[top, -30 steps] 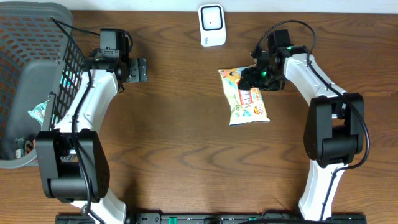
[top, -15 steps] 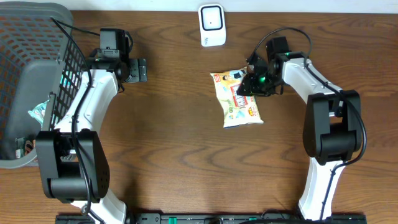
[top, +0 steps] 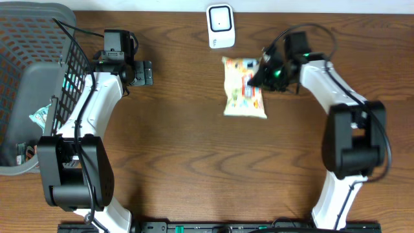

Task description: Scan the item barcode

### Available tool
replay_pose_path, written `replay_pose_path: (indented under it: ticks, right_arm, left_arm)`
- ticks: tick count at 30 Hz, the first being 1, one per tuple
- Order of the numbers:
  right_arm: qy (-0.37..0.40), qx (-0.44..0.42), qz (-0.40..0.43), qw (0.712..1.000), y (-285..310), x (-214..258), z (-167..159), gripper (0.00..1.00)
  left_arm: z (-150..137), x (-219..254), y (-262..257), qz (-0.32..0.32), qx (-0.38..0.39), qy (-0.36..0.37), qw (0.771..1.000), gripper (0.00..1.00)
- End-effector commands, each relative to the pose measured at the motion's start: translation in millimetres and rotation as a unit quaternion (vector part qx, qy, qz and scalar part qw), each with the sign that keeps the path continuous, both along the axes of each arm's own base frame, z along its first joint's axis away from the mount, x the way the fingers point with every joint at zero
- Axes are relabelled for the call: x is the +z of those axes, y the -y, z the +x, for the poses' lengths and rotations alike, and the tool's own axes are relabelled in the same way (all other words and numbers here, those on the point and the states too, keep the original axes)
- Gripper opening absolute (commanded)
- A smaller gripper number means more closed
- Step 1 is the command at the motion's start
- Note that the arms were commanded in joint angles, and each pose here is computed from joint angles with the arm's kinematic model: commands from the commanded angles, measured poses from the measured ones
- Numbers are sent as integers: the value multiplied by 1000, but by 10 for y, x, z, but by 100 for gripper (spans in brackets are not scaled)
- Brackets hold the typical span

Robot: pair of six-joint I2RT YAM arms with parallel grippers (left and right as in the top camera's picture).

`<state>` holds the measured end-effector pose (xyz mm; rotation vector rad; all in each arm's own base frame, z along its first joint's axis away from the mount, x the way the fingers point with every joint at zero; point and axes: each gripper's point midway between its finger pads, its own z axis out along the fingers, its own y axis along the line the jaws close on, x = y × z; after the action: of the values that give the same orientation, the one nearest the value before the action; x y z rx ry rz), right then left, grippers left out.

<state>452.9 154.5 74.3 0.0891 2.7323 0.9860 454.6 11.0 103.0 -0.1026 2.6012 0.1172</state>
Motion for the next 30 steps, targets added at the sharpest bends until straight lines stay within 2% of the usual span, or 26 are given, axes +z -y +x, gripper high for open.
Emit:
replay_pose_path:
  ticks: [1,3,6,9,14,19,30]
  right_arm:
    - [36,-14,157,987,-220,1119,-2,1]
    - [60,22,204,977,-313,1447,-94,1]
    - [49,40,250,966,-375,1730,-246,1]
    - [-5,62,313,948,-452,1972,-473,1]
    - [-123,117,415,894,-514,2318,-846,1]
    - [-186,97,420,883,-548,2322,-922,1]
    - [-175,101,420,885,-543,2334,-902,1]
  left_arm:
    - [-8,-11,-10,3,0,-2,1000,98]
    - [-9,-12,-10,3,0,-2,1000,97]
    - [-8,-11,-10,3,0,-2,1000,98]
    - [-8,-11,-10,3,0,-2,1000,98]
    - [-9,-12,-10,3,0,-2,1000,98]
    - [-9,-12,-10,3,0,-2,1000,98]
    - [-8,-11,-10,3,0,-2,1000,98]
